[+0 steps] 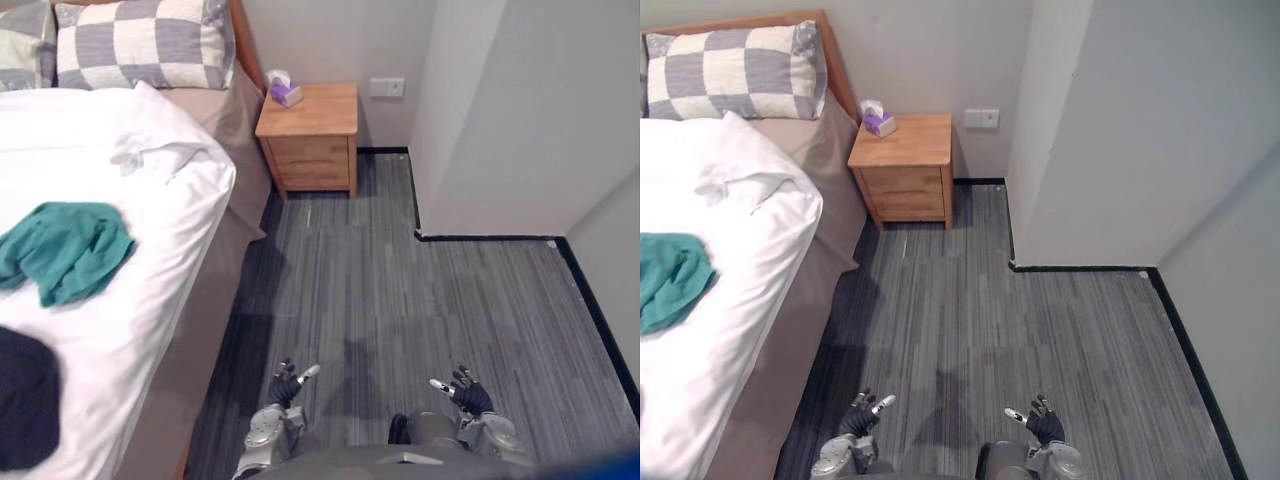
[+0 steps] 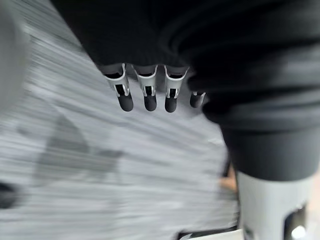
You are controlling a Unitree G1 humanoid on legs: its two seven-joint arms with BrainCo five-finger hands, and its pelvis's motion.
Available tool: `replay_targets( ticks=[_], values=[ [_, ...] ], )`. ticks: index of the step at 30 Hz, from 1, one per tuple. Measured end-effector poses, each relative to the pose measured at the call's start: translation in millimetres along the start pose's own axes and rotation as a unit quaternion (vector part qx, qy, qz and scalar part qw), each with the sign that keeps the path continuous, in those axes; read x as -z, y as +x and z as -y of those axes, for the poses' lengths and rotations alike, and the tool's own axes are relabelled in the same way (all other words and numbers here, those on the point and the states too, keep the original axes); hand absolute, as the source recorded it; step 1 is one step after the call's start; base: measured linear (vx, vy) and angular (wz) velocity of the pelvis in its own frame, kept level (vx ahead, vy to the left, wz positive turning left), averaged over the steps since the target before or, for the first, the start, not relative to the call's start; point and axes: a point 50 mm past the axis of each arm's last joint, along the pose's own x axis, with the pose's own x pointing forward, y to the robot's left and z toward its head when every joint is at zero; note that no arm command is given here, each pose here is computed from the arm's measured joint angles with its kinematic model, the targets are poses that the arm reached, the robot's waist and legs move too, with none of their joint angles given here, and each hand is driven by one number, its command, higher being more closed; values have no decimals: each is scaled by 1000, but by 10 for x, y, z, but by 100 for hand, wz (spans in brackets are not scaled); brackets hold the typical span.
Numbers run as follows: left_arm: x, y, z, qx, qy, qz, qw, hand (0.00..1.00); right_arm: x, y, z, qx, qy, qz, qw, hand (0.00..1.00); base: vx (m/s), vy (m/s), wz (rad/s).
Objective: Tidy the bed and pick cloth on bed and put in laundry
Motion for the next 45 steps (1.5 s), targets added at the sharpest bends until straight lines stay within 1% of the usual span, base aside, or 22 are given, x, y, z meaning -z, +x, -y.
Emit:
replay_targets(
  ticks=[5,6,8,10,11,14,16,18,20,24,28,30,31,32,33,35,36,42,45],
  values=[
    [-109,18,21,17,1,33,999,0,59,-14,-113,-22,14,-5,1000,0,498,101,-26],
    [-144,32,-29,13,7,37,999,0,82,-15,-152,-28,13,-10,999,0,601,162,4],
    [-188,50,-75,7,9,42,999,0,115,-18,-370,-62,10,-12,998,0,630,156,8],
    [-219,55,-137,-3,6,48,999,0,69,5,-473,-75,8,-6,997,0,392,169,-34],
    [-180,41,-177,-10,5,40,999,0,136,-19,-498,-75,8,-15,997,0,416,268,-46],
    [-126,27,-161,-7,8,28,1000,0,158,-17,-473,-65,-1,-24,998,0,350,180,-9],
    [-127,40,-136,0,20,20,1000,0,189,-26,-434,-52,14,-29,998,0,408,164,9],
    [-58,29,-157,9,47,-3,999,0,171,-25,-314,-25,36,-22,999,0,416,161,27],
    [-2,13,-180,8,54,-17,998,0,134,-23,-246,-14,38,-12,999,0,358,67,26],
    [73,6,-146,12,45,-39,998,0,99,-41,-132,2,43,7,999,0,428,-40,63],
    [92,11,-39,22,30,-44,998,0,137,-70,-38,17,59,8,998,0,498,-304,113],
    [135,-3,-44,20,27,-52,998,0,178,-83,30,19,44,-1,999,0,534,-374,84],
    [142,1,36,26,17,-52,998,0,112,-67,112,26,29,6,999,0,427,-264,52],
    [162,-11,121,37,13,-50,998,0,78,-63,126,29,30,15,999,0,471,-298,43],
    [165,-14,140,38,11,-48,998,0,70,-59,123,28,24,16,999,0,356,-263,53],
    [163,-19,151,37,8,-43,998,0,47,-45,87,9,-22,12,1000,0,332,-270,40],
    [161,-22,157,36,7,-39,999,0,33,-31,63,5,-29,10,1000,0,295,-251,45],
    [73,-19,140,16,-19,-9,1000,0,115,-34,47,12,-53,-20,998,0,211,-193,89],
    [75,-31,85,0,-43,-5,999,0,132,-38,44,16,-43,-27,999,0,161,-24,119]
  ],
)
